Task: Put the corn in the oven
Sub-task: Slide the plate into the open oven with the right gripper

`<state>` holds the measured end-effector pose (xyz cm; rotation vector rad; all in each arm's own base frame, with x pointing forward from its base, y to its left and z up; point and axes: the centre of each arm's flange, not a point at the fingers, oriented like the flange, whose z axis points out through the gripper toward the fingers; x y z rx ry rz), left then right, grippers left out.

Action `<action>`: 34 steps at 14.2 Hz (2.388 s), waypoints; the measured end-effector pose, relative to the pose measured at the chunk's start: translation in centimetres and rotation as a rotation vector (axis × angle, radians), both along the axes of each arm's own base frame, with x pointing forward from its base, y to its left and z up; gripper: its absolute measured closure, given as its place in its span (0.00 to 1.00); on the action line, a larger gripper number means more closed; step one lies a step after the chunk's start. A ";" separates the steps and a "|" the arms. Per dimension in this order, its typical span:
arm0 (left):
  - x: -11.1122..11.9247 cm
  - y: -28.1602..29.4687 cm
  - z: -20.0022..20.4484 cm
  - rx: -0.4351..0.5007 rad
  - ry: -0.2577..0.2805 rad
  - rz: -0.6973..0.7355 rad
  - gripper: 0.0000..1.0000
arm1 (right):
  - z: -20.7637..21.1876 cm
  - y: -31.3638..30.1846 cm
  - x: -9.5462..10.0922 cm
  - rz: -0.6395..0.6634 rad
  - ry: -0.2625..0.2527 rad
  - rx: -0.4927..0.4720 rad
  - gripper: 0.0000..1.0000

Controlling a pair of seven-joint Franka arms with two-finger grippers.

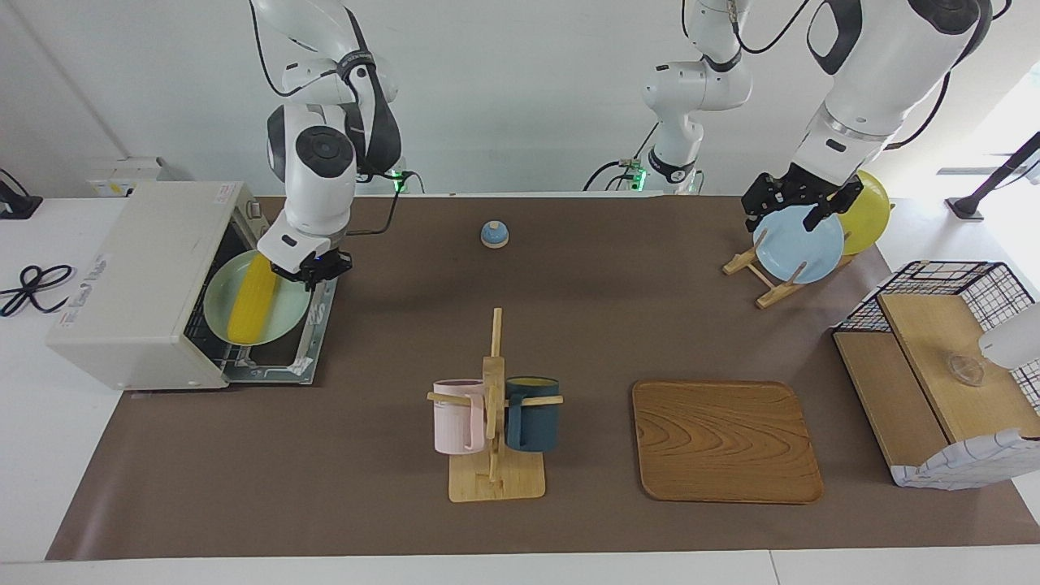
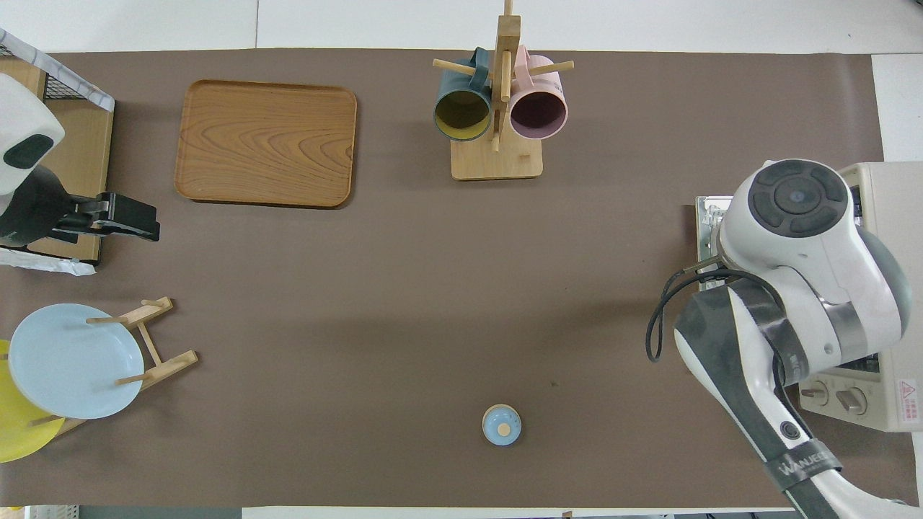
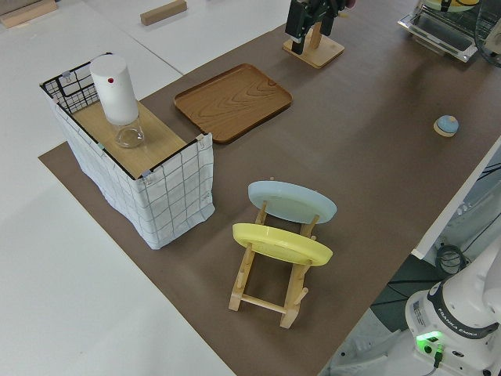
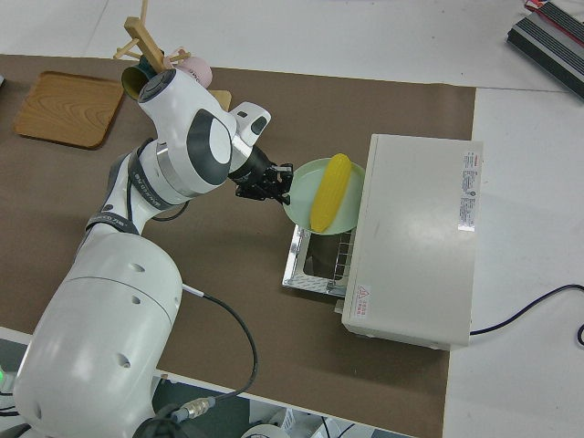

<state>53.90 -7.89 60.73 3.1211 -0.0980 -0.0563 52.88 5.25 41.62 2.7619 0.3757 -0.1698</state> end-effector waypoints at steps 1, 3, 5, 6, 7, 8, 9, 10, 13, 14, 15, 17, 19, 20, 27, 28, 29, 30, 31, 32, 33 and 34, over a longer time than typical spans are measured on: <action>0.0 0.0 0.0 0.000 0.000 0.000 0.00 | -0.6 -0.8 -0.2 -0.002 -0.006 0.007 0.97; 0.0 0.0 0.0 0.000 0.000 0.000 0.00 | -2.1 -2.0 -1.0 -0.008 -0.011 0.017 0.97; 0.0 0.0 0.0 0.000 0.001 0.000 0.00 | -3.3 -3.4 -2.1 -0.008 -0.003 0.024 0.97; 0.0 0.0 0.0 0.000 0.001 0.000 0.00 | -3.6 -4.0 -2.6 -0.012 0.002 0.025 0.97; 0.0 0.0 0.0 0.000 0.001 0.000 0.00 | -3.6 -4.5 -2.9 -0.016 0.006 0.025 0.97; 0.0 0.0 0.0 0.000 0.001 0.000 0.00 | -3.5 -5.0 -3.1 -0.017 0.008 0.025 0.97; 0.0 0.0 0.0 0.000 0.001 0.000 0.00 | -3.4 -5.5 -3.3 -0.016 0.011 0.026 0.97; 0.0 0.0 0.0 0.000 0.001 0.000 0.00 | -3.4 -6.3 -3.5 -0.018 0.016 0.026 0.97; 0.0 0.0 0.0 0.000 0.001 0.000 0.00 | -3.7 -8.5 -3.9 -0.029 0.034 0.030 0.97; 0.0 0.0 0.0 0.000 0.001 0.000 0.00 | -3.7 -8.8 -3.9 -0.032 0.036 0.030 0.97; 0.0 0.0 0.0 0.000 0.001 0.000 0.00 | -3.7 -8.9 -4.0 -0.033 0.037 0.030 0.97; 0.0 0.0 0.0 0.000 0.001 0.000 0.00 | -4.0 -8.9 -4.2 -0.033 0.045 0.030 0.80; 0.0 0.0 0.0 0.000 0.001 0.000 0.00 | -4.2 -8.9 -4.3 -0.033 0.048 0.031 0.57; 0.0 0.0 0.0 0.000 0.002 0.000 0.00 | -4.2 -8.8 -4.3 -0.032 0.048 0.031 0.52; 0.0 0.0 0.0 0.000 0.002 0.000 0.00 | -2.5 -6.5 -3.1 -0.057 0.001 0.121 0.56; 0.0 0.0 0.0 0.000 0.002 0.001 0.00 | -1.9 -5.0 -2.7 -0.061 -0.018 0.144 0.61; 0.0 0.0 0.0 0.000 0.002 0.000 0.00 | -1.6 -3.2 -2.3 -0.072 -0.041 0.158 0.61; 0.0 0.0 0.0 0.000 0.002 0.000 0.00 | -1.6 -1.1 -2.1 -0.078 -0.062 0.163 0.68; 0.0 0.0 0.0 0.000 0.002 0.001 0.00 | -2.0 0.9 -2.2 -0.087 -0.072 0.163 0.78; 0.0 0.0 0.0 0.000 0.002 0.001 0.00 | -2.8 2.4 -2.3 -0.103 -0.071 0.161 0.90; 0.0 0.0 0.0 0.000 0.002 0.001 0.00 | -3.7 3.3 -2.5 -0.120 -0.069 0.160 0.99; 0.0 0.0 0.0 0.000 0.002 0.001 0.00 | -4.7 3.8 -2.6 -0.139 -0.069 0.160 0.99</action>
